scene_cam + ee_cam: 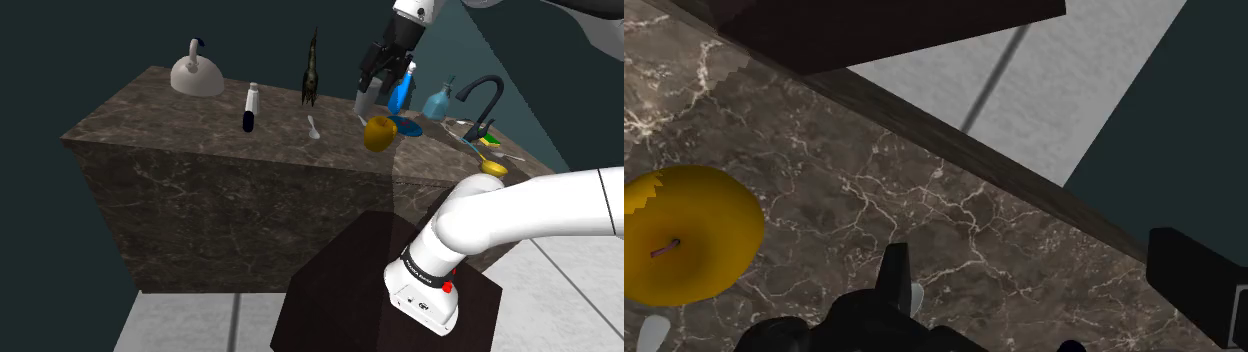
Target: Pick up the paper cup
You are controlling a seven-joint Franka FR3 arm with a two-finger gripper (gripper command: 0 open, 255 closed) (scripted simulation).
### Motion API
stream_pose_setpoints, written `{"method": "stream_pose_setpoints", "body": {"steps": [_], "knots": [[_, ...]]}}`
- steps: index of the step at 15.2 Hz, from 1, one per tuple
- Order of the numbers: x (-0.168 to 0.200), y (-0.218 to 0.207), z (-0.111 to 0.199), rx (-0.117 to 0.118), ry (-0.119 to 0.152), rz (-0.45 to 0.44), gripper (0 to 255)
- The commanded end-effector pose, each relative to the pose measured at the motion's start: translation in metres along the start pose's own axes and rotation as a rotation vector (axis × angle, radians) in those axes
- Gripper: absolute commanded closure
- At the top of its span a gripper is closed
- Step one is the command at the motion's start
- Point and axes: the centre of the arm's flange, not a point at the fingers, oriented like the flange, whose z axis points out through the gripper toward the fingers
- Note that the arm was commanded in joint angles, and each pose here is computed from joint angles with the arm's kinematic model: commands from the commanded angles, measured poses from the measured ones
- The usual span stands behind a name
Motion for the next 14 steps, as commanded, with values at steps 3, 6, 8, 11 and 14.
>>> {"method": "stream_pose_setpoints", "body": {"steps": [3, 6, 8, 11, 14], "knots": [[0.011, 0.008, 0.013, -0.082, -0.008, -0.036, 0], [0.028, 0.021, 0.032, -0.206, -0.020, -0.089, 0], [0.039, 0.031, 0.044, -0.288, -0.029, -0.125, 0], [0.057, 0.047, 0.060, -0.411, -0.041, -0.178, 0], [0.075, 0.063, 0.075, -0.535, -0.053, -0.231, 0]]}}
